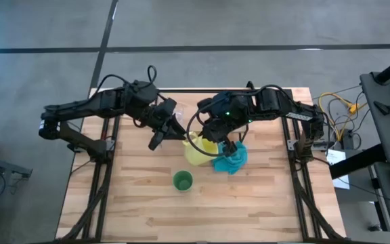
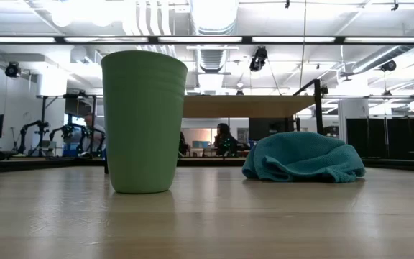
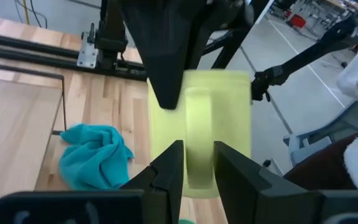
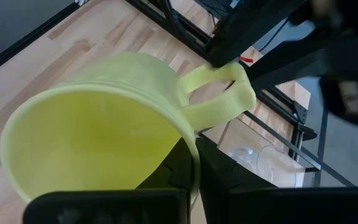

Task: Stack small to large cups/mugs on shelf
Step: Put the yellow cup on the shelf

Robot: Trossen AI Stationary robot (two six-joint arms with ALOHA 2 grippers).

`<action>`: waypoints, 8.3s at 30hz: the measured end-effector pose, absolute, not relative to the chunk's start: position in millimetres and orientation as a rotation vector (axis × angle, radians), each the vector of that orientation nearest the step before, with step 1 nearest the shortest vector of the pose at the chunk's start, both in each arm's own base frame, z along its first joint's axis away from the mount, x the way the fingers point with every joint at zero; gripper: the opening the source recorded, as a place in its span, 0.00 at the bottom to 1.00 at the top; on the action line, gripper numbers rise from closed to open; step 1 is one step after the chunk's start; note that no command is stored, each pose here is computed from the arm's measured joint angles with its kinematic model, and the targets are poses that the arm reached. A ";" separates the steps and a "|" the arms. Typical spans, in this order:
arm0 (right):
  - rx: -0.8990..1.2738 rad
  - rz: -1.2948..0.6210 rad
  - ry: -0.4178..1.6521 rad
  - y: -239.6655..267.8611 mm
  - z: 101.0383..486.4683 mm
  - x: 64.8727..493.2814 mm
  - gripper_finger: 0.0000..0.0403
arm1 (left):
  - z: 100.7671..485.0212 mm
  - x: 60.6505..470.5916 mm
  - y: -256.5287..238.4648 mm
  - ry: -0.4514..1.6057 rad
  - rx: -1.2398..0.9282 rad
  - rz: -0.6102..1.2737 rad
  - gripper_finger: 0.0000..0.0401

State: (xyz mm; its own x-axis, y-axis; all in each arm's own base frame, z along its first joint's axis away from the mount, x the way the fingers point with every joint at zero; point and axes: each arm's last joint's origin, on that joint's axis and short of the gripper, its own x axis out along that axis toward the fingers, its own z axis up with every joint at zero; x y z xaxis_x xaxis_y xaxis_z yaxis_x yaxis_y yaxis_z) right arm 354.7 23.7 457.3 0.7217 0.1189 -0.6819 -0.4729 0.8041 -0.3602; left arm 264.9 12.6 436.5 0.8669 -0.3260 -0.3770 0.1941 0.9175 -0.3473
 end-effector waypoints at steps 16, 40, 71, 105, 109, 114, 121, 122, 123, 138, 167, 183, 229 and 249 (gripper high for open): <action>-0.513 0.345 0.734 23.6 454.4 352.5 0.02 | 428.1 278.4 14.1 0.461 -0.283 -0.274 0.18; -0.487 0.338 0.750 24.0 453.1 352.1 0.02 | 430.5 276.1 14.1 0.445 -0.252 -0.277 0.09; -0.436 0.326 0.793 24.8 450.6 349.5 0.05 | 425.6 279.6 16.1 0.448 -0.209 -0.218 0.07; -0.428 0.160 0.839 17.8 451.2 347.5 0.23 | 414.8 294.1 32.0 0.465 -0.185 -0.098 0.01; -0.422 0.152 0.823 17.8 452.8 348.2 0.27 | 416.4 292.8 32.0 0.463 -0.185 -0.102 0.01; -0.425 0.149 0.852 17.1 450.9 346.3 0.27 | 415.5 293.1 32.4 0.464 -0.181 -0.087 0.01; -0.428 0.122 0.861 15.9 451.8 344.2 0.24 | 415.6 293.3 32.8 0.462 -0.172 -0.070 0.01; -0.434 0.102 0.868 15.3 451.9 343.7 0.24 | 415.6 293.3 32.9 0.462 -0.172 -0.068 0.01; -0.444 0.083 0.878 14.7 451.6 343.0 0.23 | 415.7 293.3 33.0 0.461 -0.170 -0.063 0.01; -0.528 -0.063 1.004 2.7 438.1 346.6 0.18 | 407.5 304.2 41.9 0.472 -0.108 0.122 0.01; -0.384 -0.234 1.169 -57.5 403.5 351.6 0.24 | 363.8 333.4 89.0 0.559 -0.099 0.370 0.01; -0.353 -0.276 1.168 -77.4 394.3 354.7 0.22 | 350.0 336.0 102.5 0.535 -0.084 0.400 0.01; -0.282 -0.307 1.202 -77.8 383.5 356.1 0.24 | 286.2 337.3 121.0 0.261 -0.152 0.478 0.01; -0.285 -0.306 1.198 -77.9 383.7 356.5 0.25 | 289.9 335.1 122.2 0.174 -0.115 0.485 0.01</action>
